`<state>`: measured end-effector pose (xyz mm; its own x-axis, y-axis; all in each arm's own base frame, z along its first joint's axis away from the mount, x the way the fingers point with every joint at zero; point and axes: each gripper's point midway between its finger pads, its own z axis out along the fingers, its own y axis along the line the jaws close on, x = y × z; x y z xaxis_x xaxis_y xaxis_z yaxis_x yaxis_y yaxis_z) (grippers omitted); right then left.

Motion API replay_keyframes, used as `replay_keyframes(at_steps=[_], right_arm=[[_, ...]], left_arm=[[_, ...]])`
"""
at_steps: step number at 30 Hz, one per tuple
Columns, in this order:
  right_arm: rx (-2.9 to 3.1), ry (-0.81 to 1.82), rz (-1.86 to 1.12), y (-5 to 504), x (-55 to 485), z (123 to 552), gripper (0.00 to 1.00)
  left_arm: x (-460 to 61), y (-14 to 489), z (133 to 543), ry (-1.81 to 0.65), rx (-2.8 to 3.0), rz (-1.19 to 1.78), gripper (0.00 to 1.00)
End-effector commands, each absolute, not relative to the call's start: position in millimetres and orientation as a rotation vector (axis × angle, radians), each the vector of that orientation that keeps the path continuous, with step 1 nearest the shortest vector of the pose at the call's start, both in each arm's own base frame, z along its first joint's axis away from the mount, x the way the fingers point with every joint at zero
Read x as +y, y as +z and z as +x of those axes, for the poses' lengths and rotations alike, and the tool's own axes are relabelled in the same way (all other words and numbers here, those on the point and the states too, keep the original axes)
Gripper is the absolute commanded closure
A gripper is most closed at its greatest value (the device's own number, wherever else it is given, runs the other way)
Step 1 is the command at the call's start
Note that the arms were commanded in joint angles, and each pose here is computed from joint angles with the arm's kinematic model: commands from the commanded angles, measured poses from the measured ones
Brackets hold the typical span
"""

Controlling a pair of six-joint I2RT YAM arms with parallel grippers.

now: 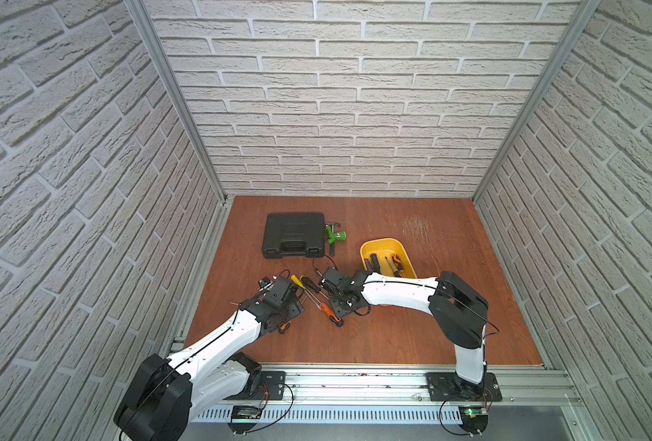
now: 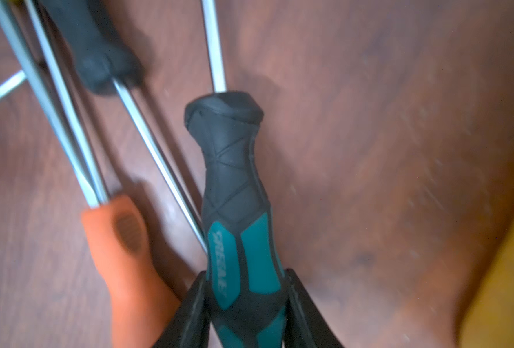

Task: Put the screwdriver on the desktop into the storage box
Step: Pick up the screwdriver from the center of the board.

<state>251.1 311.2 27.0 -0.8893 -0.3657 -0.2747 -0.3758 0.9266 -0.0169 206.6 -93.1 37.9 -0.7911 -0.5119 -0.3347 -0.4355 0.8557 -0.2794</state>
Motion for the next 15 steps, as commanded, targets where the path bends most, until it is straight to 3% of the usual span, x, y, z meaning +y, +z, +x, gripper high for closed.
replay_keyframes(at_steps=[1, 15], right_arm=[[2.691, 0.172, -0.521, 69, 318, 255, 0.98], [2.501, 0.355, -0.421, 146, 304, 252, 0.98]], left_arm=[[-99, 48, 218, -0.306, 2.597, -0.697, 0.21], [-108, 55, 226, -0.364, 2.576, -0.68, 0.23]])
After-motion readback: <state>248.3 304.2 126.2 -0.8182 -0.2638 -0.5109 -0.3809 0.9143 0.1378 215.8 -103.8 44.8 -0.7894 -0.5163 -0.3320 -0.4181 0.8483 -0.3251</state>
